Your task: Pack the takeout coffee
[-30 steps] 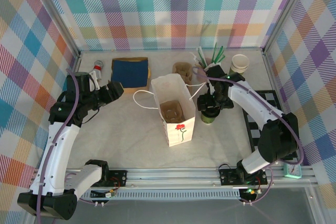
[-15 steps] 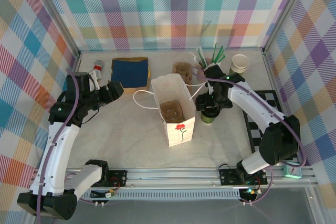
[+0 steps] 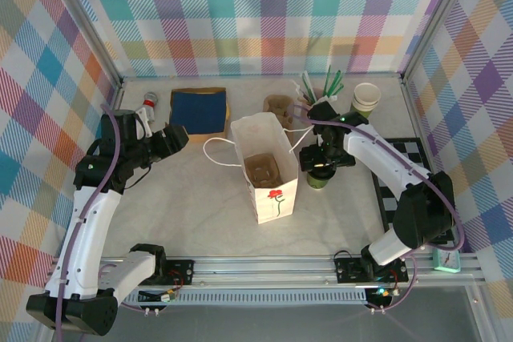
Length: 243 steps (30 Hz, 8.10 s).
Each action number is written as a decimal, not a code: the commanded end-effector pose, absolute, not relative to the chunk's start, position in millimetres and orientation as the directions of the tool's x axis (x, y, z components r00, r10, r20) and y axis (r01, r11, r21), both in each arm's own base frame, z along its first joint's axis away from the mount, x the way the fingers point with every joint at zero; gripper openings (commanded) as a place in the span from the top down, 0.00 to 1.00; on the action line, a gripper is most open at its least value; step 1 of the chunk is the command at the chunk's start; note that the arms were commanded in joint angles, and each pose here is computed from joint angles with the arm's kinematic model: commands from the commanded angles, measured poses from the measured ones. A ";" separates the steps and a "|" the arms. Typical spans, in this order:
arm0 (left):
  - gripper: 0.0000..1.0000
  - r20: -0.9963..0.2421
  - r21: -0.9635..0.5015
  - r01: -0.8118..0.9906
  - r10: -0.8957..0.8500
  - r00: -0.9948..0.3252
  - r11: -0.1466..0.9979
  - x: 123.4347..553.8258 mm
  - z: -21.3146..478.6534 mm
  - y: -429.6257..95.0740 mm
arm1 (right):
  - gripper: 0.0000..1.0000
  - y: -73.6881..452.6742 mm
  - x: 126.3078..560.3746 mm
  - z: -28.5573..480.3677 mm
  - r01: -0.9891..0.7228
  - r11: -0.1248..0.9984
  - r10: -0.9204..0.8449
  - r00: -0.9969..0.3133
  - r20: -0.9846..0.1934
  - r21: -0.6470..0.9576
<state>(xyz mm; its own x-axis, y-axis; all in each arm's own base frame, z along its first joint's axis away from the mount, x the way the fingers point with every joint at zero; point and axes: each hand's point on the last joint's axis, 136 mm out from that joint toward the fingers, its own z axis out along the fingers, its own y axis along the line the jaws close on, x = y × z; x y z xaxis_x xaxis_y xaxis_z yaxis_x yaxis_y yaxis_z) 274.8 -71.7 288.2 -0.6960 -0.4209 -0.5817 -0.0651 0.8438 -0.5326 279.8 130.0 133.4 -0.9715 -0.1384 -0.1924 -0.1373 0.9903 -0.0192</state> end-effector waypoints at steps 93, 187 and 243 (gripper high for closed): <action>0.25 -0.580 -0.505 -0.096 -0.420 -0.698 0.858 277.1 279.5 -63.9 | 0.10 136.4 287.4 54.4 -0.167 0.986 -0.167 -0.984 -0.056 0.007; 0.41 -0.583 -0.577 0.269 -0.158 -0.797 0.771 270.1 299.3 -187.7 | 0.59 282.9 241.5 333.6 -0.443 0.891 -0.352 -0.815 -0.461 0.102; 0.43 -0.716 -0.455 0.328 -0.120 -0.688 0.828 233.1 343.6 -192.0 | 0.68 269.4 212.1 241.5 -0.399 0.916 -0.396 -0.885 -0.242 -0.041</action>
